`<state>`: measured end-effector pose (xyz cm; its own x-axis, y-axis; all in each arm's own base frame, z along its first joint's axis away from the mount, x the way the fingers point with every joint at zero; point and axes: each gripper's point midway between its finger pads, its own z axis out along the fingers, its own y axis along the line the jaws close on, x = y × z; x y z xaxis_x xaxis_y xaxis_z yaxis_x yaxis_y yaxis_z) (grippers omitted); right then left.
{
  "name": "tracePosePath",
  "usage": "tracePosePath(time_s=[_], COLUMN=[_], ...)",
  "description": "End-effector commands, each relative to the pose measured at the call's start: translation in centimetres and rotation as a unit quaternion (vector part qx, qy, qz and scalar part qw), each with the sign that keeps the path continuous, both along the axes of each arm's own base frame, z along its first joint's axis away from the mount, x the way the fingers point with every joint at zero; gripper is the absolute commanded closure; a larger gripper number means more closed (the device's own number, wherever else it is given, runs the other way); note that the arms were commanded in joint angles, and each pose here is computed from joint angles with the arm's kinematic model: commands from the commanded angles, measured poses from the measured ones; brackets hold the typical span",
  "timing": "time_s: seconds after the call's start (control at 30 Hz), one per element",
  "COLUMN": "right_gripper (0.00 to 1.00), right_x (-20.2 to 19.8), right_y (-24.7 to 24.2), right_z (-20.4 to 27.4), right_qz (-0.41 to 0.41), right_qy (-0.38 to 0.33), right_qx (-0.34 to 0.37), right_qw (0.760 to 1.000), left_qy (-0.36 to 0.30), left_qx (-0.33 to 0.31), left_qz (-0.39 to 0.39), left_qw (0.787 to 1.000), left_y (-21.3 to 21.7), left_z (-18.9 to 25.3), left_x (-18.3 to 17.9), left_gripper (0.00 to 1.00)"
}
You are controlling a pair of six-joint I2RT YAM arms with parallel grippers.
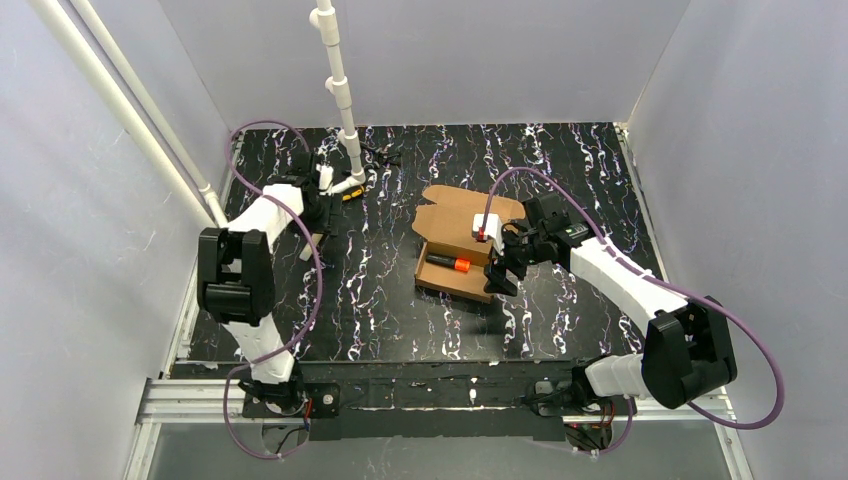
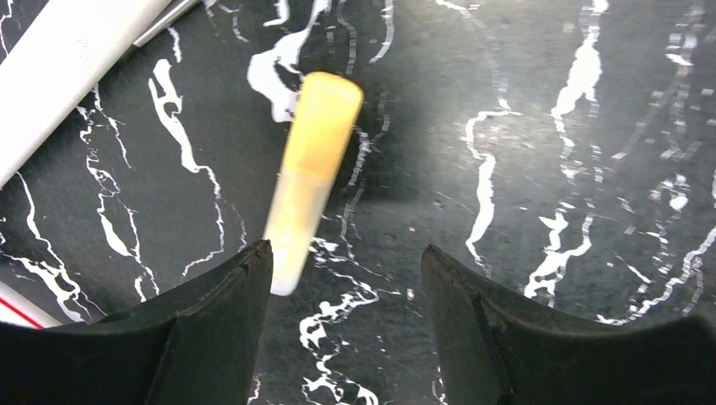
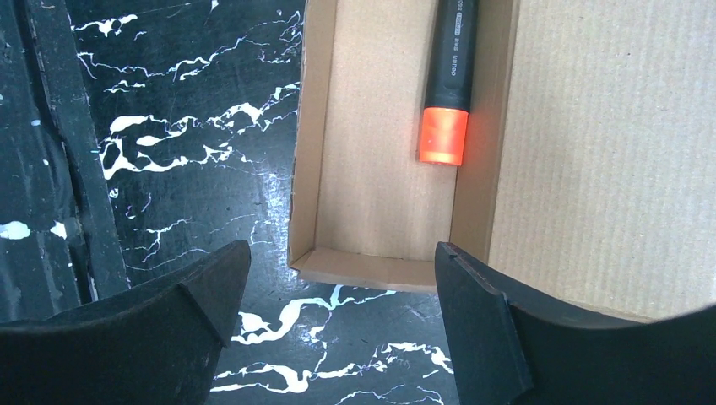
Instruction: Fold the paper box
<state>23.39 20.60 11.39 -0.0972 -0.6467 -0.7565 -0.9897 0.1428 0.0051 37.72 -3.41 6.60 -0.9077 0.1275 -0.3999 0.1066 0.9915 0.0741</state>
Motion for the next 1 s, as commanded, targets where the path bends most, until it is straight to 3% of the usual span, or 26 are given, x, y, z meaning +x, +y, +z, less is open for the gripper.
tracePosePath(time_s=[0.0,0.13,0.43,0.6,0.77,0.87,0.97], right_gripper=[0.11,0.11,0.11,0.11,0.11,0.11,0.10], right_x=[1.0,1.1,1.2,1.4,1.5,1.8,2.1], right_y=[0.7,0.5,0.3,0.2,0.0,-0.3,-0.7], right_z=[2.2,2.0,1.8,1.9,2.0,2.2,2.3], right_qz=[0.000,-0.002,-0.006,-0.008,-0.011,-0.017,-0.024], right_qy=[-0.025,-0.022,-0.018,-0.019,-0.019,-0.022,-0.023], right_qx=[0.022,0.019,0.018,0.021,0.021,0.020,0.021], right_qw=[0.999,1.000,1.000,1.000,1.000,0.999,0.999], left_qy=[0.036,0.066,0.105,0.103,0.035,-0.028,-0.100], left_qx=[-0.039,-0.071,-0.076,-0.111,-0.192,-0.275,-0.296], left_qz=[0.007,0.019,0.029,0.023,0.007,-0.059,-0.159], left_qw=[0.999,0.995,0.991,0.988,0.981,0.959,0.937], left_y=[1.3,1.4,1.6,0.4,-3.3,-7.9,-12.2], left_z=[-0.4,-2.1,-4.6,-3.9,1.6,5.8,9.1], left_x=[-0.1,-0.4,-1.2,-1.3,-2.1,-3.9,-6.4], left_gripper=[0.40,0.50,0.71,1.00,1.00,1.00,1.00])
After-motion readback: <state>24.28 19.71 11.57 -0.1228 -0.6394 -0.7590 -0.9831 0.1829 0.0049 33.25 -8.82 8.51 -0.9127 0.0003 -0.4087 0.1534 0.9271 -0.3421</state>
